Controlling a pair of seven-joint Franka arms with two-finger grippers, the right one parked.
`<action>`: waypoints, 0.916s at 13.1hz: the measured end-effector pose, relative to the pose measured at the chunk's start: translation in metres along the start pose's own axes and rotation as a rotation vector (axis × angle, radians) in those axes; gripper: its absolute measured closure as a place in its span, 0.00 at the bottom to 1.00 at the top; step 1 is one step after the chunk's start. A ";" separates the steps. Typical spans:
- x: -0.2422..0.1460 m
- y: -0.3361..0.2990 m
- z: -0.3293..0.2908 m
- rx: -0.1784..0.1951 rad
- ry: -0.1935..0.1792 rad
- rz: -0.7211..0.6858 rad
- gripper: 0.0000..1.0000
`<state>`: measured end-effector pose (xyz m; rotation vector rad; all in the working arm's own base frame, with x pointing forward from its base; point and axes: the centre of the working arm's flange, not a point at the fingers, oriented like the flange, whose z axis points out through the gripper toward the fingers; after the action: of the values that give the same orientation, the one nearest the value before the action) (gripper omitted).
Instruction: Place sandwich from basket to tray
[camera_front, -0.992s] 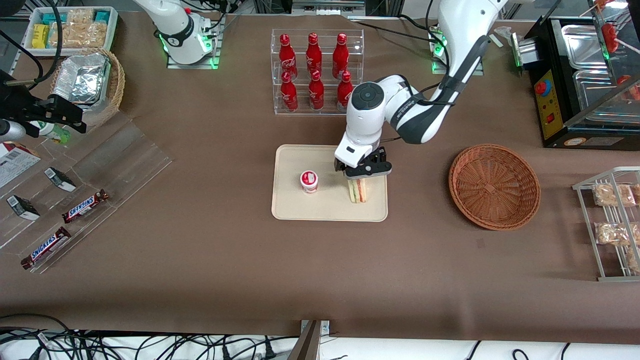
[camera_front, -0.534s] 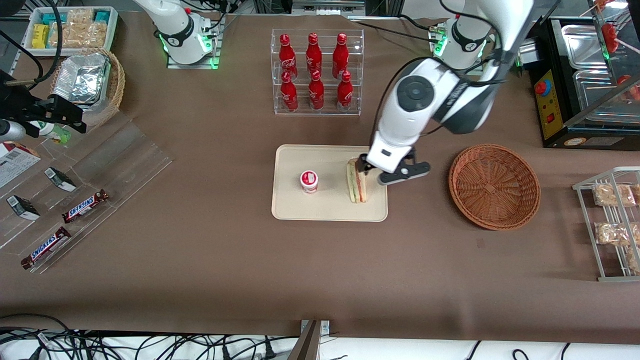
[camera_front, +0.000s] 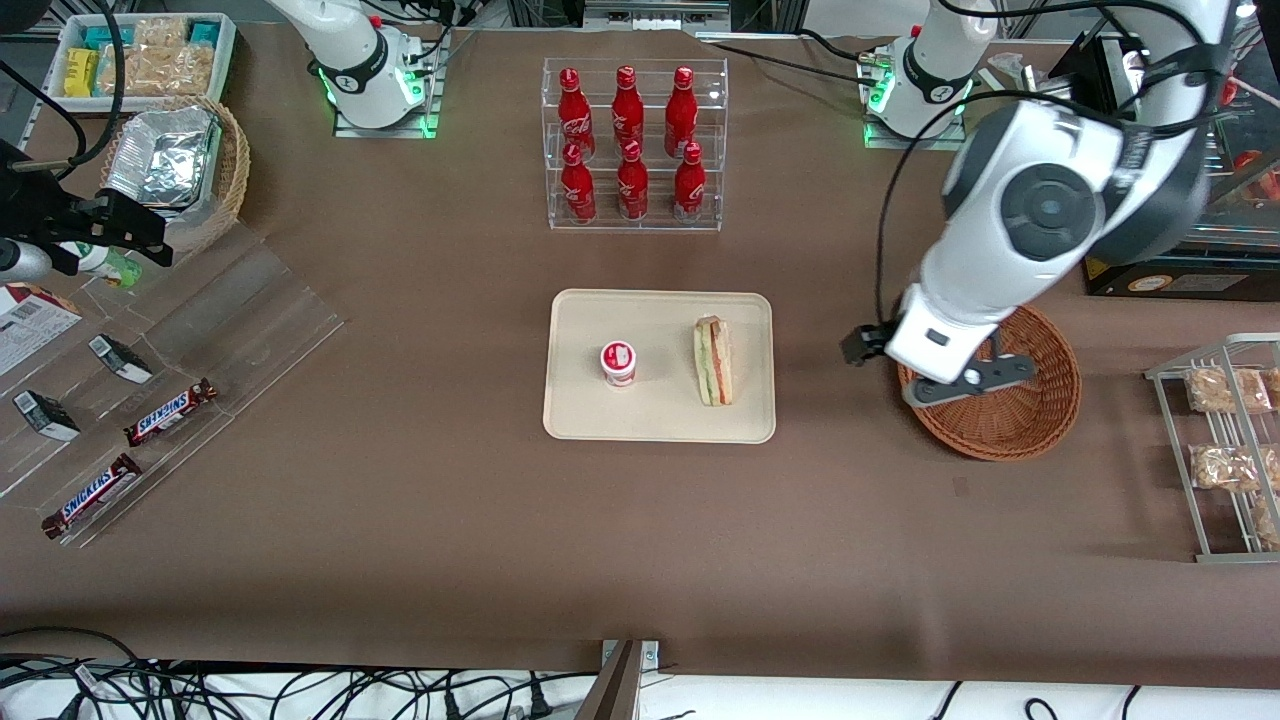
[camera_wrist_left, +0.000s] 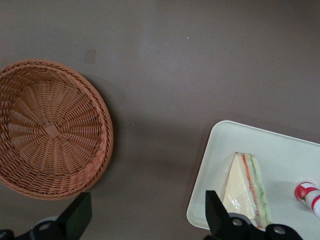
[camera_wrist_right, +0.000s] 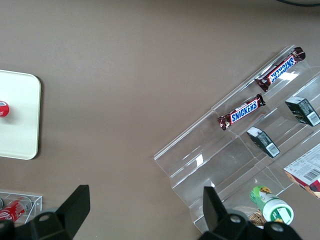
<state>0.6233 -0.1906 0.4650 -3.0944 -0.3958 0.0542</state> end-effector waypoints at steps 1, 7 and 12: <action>0.007 -0.010 -0.005 -0.004 0.004 0.005 0.00; 0.035 -0.065 -0.008 -0.007 -0.010 0.046 0.00; 0.071 -0.152 -0.012 -0.081 -0.047 0.125 0.00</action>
<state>0.6539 -0.0263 0.4783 -3.1997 -0.2098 0.1159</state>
